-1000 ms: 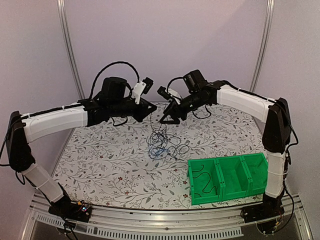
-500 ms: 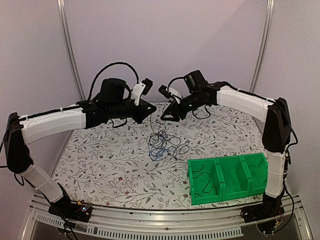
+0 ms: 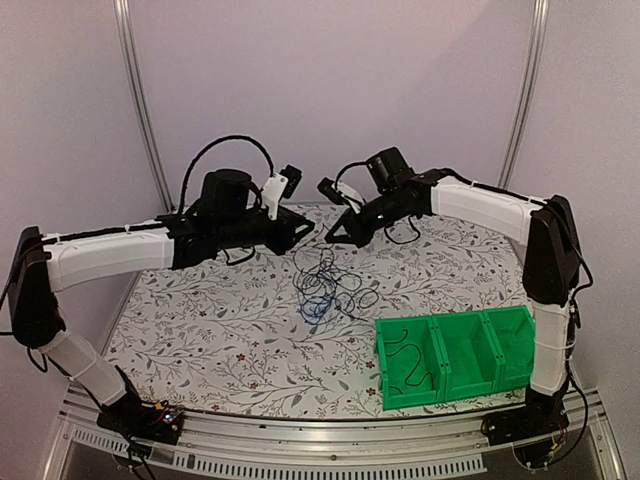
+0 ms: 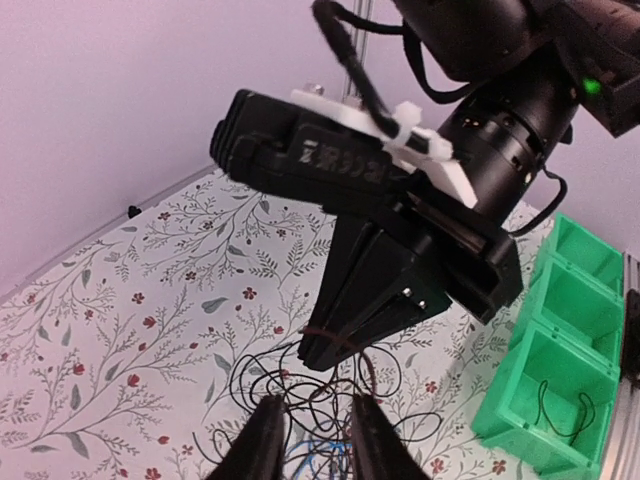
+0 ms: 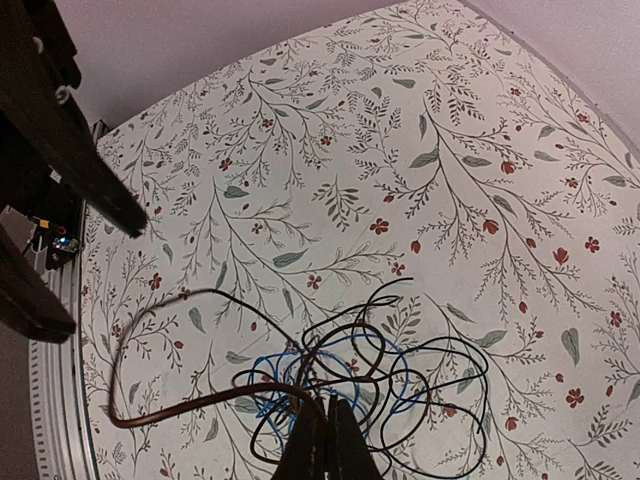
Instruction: Untangle the cables
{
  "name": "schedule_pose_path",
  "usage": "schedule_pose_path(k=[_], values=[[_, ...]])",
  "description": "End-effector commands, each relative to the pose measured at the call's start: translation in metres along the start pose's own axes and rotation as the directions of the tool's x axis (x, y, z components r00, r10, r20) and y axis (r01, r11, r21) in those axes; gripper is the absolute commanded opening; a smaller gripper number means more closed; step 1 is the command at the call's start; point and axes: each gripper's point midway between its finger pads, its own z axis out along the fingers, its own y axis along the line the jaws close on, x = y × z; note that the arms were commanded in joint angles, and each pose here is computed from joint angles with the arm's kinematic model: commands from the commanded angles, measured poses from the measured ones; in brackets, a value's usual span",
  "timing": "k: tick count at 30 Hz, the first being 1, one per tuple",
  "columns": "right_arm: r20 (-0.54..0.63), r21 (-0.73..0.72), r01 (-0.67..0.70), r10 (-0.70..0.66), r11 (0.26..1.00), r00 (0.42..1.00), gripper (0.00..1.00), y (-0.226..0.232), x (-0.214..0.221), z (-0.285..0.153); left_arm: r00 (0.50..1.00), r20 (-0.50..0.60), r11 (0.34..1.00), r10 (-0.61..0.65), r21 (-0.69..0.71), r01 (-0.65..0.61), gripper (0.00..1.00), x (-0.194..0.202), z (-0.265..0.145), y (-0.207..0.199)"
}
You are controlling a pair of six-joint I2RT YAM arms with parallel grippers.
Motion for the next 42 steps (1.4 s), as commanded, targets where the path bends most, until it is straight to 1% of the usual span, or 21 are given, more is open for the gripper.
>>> schedule_pose_path(k=[1, 3, 7, 10, 14, 17, 19, 22, 25, 29, 32, 35, 36, 37, 41, 42], values=[[0.099, -0.049, 0.045, -0.04, 0.998, 0.994, 0.0, 0.03, -0.033, -0.04, 0.998, 0.027, 0.996, -0.05, -0.071, 0.052, 0.33, 0.016, 0.02, 0.012], [0.126, -0.077, 0.054, -0.044, 0.996, 0.991, 0.0, 0.041, -0.041, -0.051, 0.996, 0.037, 0.993, -0.085, -0.082, 0.088, 0.37, 0.024, 0.032, 0.016], [0.167, -0.138, 0.07, -0.046, 0.988, 0.985, 0.0, 0.061, -0.054, -0.068, 0.983, 0.077, 0.984, -0.168, -0.051, 0.173, 0.38, 0.031, 0.061, 0.015], [0.178, -0.13, 0.076, -0.052, 0.989, 0.983, 0.0, 0.062, -0.058, -0.074, 0.973, 0.085, 0.976, -0.216, 0.016, 0.215, 0.38, 0.041, 0.084, 0.007], [0.194, -0.118, 0.112, -0.088, 0.987, 0.977, 0.0, 0.066, -0.072, -0.085, 0.963, 0.037, 0.963, -0.267, 0.027, 0.266, 0.35, 0.076, 0.115, 0.008], [0.24, -0.048, 0.188, -0.171, 0.981, 0.956, 0.0, 0.067, -0.098, -0.106, 0.957, -0.023, 0.957, -0.29, 0.02, 0.29, 0.29, 0.107, 0.129, 0.009], [0.286, 0.02, 0.254, -0.249, 0.967, 0.925, 0.0, 0.07, -0.119, -0.129, 0.952, -0.063, 0.954, -0.3, 0.011, 0.301, 0.22, 0.128, 0.132, 0.01], [0.353, 0.114, 0.338, -0.356, 0.934, 0.865, 0.0, 0.076, -0.152, -0.167, 0.939, -0.102, 0.944, -0.329, 0.002, 0.331, 0.14, 0.153, 0.131, 0.012], [0.391, 0.206, 0.368, -0.421, 0.907, 0.819, 0.0, 0.076, -0.178, -0.196, 0.926, -0.14, 0.936, -0.349, -0.002, 0.353, 0.08, 0.174, 0.129, 0.013], [0.39, 0.33, 0.389, -0.499, 0.86, 0.774, 0.0, 0.066, -0.2, -0.224, 0.919, -0.169, 0.934, -0.355, -0.031, 0.355, 0.01, 0.192, 0.122, 0.017], [0.399, 0.4, 0.37, -0.523, 0.839, 0.753, 0.0, 0.051, -0.209, -0.249, 0.916, -0.175, 0.932, -0.362, -0.059, 0.357, 0.0, 0.2, 0.115, 0.023], [0.39, 0.398, 0.35, -0.502, 0.848, 0.772, 0.0, 0.041, -0.202, -0.247, 0.919, -0.151, 0.93, -0.364, -0.103, 0.352, 0.0, 0.195, 0.101, 0.033], [0.382, 0.393, 0.347, -0.495, 0.852, 0.781, 0.0, 0.038, -0.198, -0.242, 0.923, -0.132, 0.929, -0.362, -0.125, 0.347, 0.01, 0.188, 0.094, 0.038], [0.373, 0.383, 0.342, -0.483, 0.858, 0.792, 0.0, 0.035, -0.192, -0.236, 0.925, -0.118, 0.927, -0.361, -0.149, 0.343, 0.05, 0.183, 0.087, 0.043], [0.342, 0.373, 0.289, -0.421, 0.881, 0.84, 0.0, 0.017, -0.173, -0.214, 0.944, 0.004, 0.919, -0.329, -0.231, 0.321, 0.3, 0.142, 0.049, 0.058], [0.332, 0.375, 0.274, -0.404, 0.886, 0.852, 0.0, 0.011, -0.167, -0.209, 0.948, 0.035, 0.92, -0.318, -0.233, 0.317, 0.33, 0.132, 0.039, 0.058]])
